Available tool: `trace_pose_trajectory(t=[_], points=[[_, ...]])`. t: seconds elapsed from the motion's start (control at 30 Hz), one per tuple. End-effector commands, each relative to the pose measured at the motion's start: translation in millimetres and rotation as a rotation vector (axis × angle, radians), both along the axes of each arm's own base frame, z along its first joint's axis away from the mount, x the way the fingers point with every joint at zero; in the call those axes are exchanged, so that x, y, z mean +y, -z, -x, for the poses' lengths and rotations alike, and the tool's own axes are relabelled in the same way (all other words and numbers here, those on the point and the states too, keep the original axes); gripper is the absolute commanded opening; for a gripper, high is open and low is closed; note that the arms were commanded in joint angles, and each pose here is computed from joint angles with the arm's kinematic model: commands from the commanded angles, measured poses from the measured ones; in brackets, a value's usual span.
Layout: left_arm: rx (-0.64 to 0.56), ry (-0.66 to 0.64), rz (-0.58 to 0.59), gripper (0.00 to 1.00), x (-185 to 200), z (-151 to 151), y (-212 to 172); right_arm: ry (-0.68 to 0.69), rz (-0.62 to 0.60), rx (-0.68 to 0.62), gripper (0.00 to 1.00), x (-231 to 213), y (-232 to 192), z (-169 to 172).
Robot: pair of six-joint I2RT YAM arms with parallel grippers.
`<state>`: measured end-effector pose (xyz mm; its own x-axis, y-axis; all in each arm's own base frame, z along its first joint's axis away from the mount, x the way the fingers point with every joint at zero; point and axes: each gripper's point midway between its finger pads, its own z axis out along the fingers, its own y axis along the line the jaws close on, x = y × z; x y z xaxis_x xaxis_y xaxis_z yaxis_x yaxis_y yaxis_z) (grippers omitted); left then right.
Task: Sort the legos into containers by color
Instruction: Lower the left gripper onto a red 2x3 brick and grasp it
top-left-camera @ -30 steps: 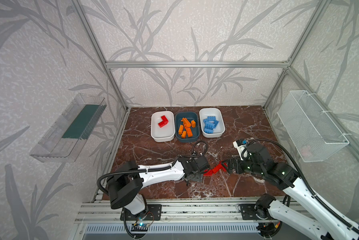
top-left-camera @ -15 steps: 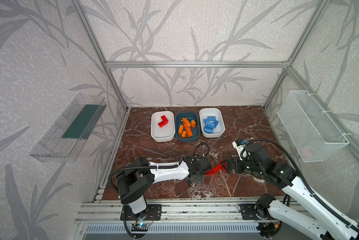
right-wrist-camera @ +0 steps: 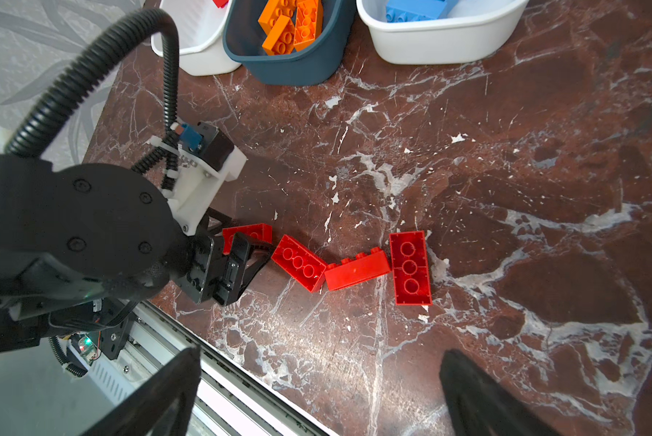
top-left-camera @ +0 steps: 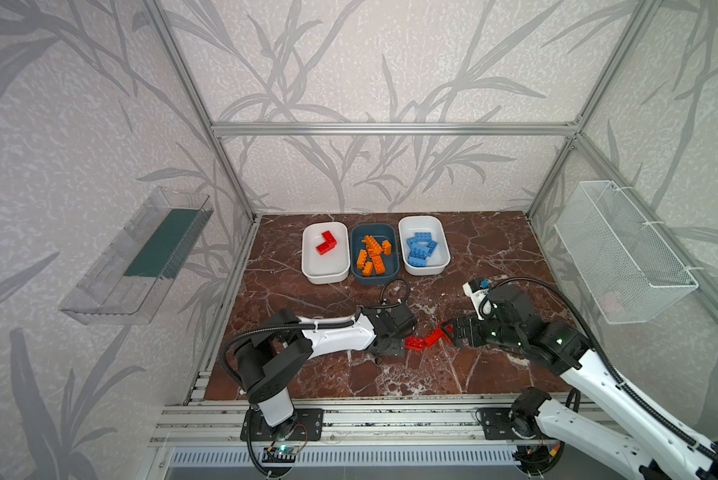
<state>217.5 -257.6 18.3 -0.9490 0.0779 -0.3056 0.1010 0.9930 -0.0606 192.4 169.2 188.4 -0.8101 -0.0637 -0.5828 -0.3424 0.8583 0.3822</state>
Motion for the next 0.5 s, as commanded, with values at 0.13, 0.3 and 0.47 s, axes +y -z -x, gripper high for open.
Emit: trace_pose_trajectory(t=[0.13, 0.3, 0.47], points=[[0.028, -0.036, -0.036, 0.82, 20, -1, 16, 0.001, 0.016, -0.002, 0.99, 2, 5, -4], [0.036, -0.043, -0.045, 0.67, 25, 0, 19, -0.005, 0.015, 0.009, 0.99, 6, 8, -7], [0.052, -0.053, -0.05, 0.58, 30, 4, 22, -0.007, 0.014, 0.017, 0.99, 8, 10, -8]])
